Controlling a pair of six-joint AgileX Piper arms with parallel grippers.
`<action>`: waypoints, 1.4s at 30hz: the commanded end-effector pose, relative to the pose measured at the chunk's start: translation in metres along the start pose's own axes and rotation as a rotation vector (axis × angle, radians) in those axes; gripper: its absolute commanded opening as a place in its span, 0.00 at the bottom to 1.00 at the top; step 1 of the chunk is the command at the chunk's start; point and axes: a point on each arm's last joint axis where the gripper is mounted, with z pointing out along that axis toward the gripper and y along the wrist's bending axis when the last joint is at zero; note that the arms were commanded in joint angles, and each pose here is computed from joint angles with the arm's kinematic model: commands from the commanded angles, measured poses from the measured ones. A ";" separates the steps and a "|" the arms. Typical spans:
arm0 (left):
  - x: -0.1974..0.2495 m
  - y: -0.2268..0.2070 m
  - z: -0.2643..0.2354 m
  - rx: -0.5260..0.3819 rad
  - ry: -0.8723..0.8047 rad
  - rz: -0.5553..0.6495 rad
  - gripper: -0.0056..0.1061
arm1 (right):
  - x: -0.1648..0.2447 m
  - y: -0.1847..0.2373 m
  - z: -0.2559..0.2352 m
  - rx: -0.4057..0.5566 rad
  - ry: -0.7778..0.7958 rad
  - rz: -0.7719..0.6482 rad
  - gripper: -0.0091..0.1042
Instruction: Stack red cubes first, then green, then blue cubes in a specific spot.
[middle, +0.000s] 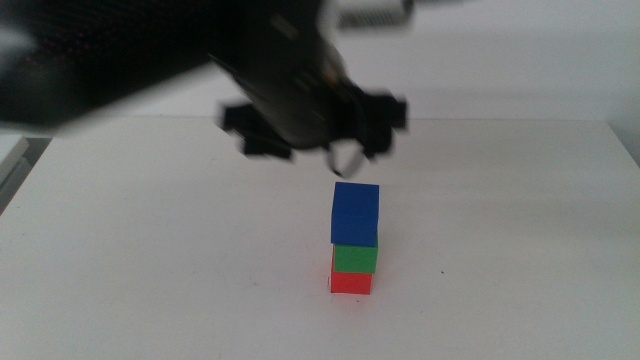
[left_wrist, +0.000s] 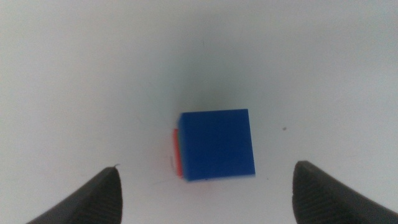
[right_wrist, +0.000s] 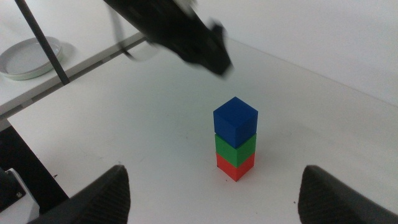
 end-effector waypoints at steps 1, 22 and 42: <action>0.002 0.016 -0.049 0.003 -0.065 0.003 0.89 | 0.000 0.000 0.000 0.003 -0.008 -0.010 0.85; 0.105 0.166 -0.191 -0.083 -0.603 0.123 0.89 | 0.000 0.000 0.000 0.003 -0.010 -0.010 0.85; 0.168 0.179 -0.198 -0.146 -0.684 0.008 0.89 | 0.000 0.000 0.000 0.000 -0.009 -0.008 0.85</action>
